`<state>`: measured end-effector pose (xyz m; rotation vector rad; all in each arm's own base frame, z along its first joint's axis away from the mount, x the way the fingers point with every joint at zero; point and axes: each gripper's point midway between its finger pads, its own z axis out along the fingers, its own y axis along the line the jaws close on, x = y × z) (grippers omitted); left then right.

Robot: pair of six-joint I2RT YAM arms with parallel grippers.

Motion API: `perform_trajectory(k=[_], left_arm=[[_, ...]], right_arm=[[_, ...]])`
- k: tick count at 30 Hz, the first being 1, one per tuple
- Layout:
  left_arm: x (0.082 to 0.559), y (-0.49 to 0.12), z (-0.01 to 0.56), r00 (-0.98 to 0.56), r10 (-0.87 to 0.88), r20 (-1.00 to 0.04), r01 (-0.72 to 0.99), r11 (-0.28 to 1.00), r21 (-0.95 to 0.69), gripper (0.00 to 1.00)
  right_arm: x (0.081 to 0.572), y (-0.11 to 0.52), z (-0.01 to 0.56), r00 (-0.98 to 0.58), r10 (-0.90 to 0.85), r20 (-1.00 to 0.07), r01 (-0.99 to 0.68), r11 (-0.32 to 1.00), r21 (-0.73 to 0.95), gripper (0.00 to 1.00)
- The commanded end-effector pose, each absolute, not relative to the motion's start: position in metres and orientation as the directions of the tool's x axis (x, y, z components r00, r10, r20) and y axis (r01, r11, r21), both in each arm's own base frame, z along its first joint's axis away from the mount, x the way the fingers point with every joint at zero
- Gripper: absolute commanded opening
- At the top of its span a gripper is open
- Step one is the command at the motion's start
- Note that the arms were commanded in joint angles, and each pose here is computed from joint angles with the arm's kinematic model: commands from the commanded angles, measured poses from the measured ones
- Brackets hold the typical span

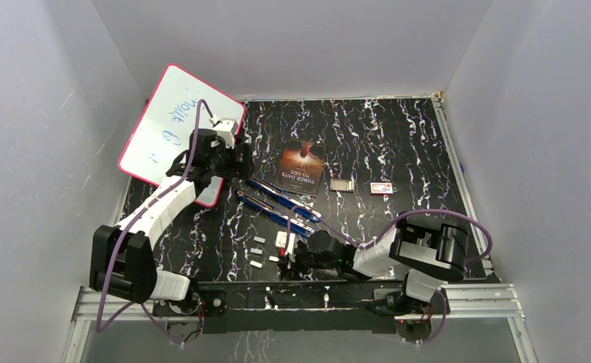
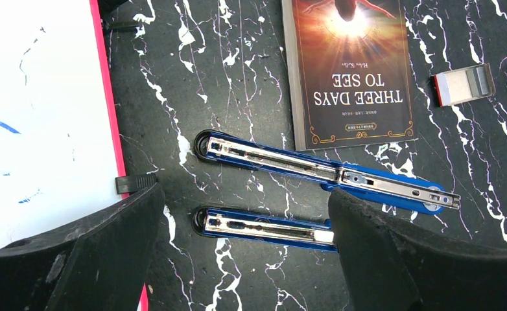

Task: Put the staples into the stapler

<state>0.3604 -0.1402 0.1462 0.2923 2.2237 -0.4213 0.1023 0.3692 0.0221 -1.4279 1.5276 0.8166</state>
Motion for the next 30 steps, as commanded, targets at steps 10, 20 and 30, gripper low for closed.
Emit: perform_trajectory(k=[10,20,30], left_arm=[[0.36,-0.141,0.151,-0.615,0.08,-0.784,0.356,0.916,-0.186,0.97],[0.36,-0.141,0.15,-0.616,0.082,-0.784,0.359,0.914,-0.187,0.97],[0.356,-0.152,0.135,-0.647,0.107,-0.755,0.404,0.888,-0.22,0.97]], right_arm=[[0.113,0.382,0.077,0.151,-0.386,-0.91,-0.973,0.102,-0.205,0.0],[0.166,0.361,0.155,0.151,-0.286,-0.946,-0.923,0.302,-0.238,0.0],[0.231,0.325,0.14,-0.205,-0.376,-0.904,-0.882,0.472,0.004,0.0]])
